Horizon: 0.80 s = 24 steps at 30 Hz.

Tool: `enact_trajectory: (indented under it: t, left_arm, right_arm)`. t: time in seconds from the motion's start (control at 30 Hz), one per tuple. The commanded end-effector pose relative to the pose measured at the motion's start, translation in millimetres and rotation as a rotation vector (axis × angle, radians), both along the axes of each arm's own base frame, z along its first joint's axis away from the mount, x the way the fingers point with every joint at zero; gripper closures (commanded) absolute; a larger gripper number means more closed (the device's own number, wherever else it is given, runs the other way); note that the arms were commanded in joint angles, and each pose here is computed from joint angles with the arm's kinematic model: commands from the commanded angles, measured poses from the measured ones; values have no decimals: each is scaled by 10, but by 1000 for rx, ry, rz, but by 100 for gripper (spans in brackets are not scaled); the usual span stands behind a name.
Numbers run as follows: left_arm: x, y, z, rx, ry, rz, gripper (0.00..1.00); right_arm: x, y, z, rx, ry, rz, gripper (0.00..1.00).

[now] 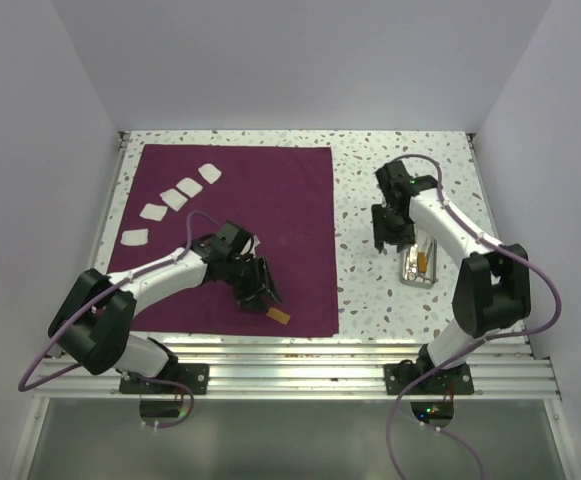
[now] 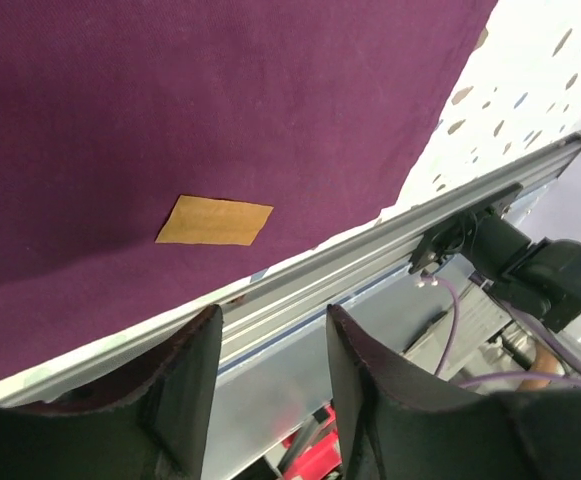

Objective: Prepare the surgical pack

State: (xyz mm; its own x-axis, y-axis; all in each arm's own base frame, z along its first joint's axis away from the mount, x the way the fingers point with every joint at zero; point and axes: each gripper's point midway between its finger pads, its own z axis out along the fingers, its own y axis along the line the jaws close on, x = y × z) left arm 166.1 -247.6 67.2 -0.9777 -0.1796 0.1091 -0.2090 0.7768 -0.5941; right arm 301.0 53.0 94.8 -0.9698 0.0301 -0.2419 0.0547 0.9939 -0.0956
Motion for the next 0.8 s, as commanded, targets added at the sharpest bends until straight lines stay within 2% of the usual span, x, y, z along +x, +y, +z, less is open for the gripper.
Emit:
enact_trajectory:
  t: [0.0, 0.23, 0.37, 0.4, 0.5, 0.6, 0.63, 0.73, 0.77]
  left_arm:
    - [87, -15, 9, 30, 5, 106, 53]
    - [85, -68, -89, 66, -5, 69, 58]
    - [178, 63, -102, 159, -82, 22, 62]
    - [182, 128, -97, 189, -107, 5, 64]
    - [97, 284, -61, 218, -165, -23, 75]
    - [-63, 360, -83, 210, -154, -62, 85]
    - [-153, 402, -148, 215, -132, -75, 92]
    - [-285, 422, -238, 194, -99, -78, 100]
    - [-283, 393, -247, 175, -100, -77, 100]
  right_arm:
    - [-113, 420, 236, 125, -44, 50, 51]
    - [-282, 600, 140, 176, -26, 124, 51]
    - [-537, 1217, 138, 461, 41, 314, 50]
    - [-643, 1435, 164, 573, 75, 364, 49]
    - [-817, 1893, 185, 731, 95, 463, 46]
    - [-940, 2322, 228, 828, 83, 545, 43]
    - [-1052, 2480, 199, 854, 119, 568, 43]
    - [-1092, 2727, 135, 861, 135, 620, 42]
    - [-1147, 2799, 17, 843, 169, 629, 42]
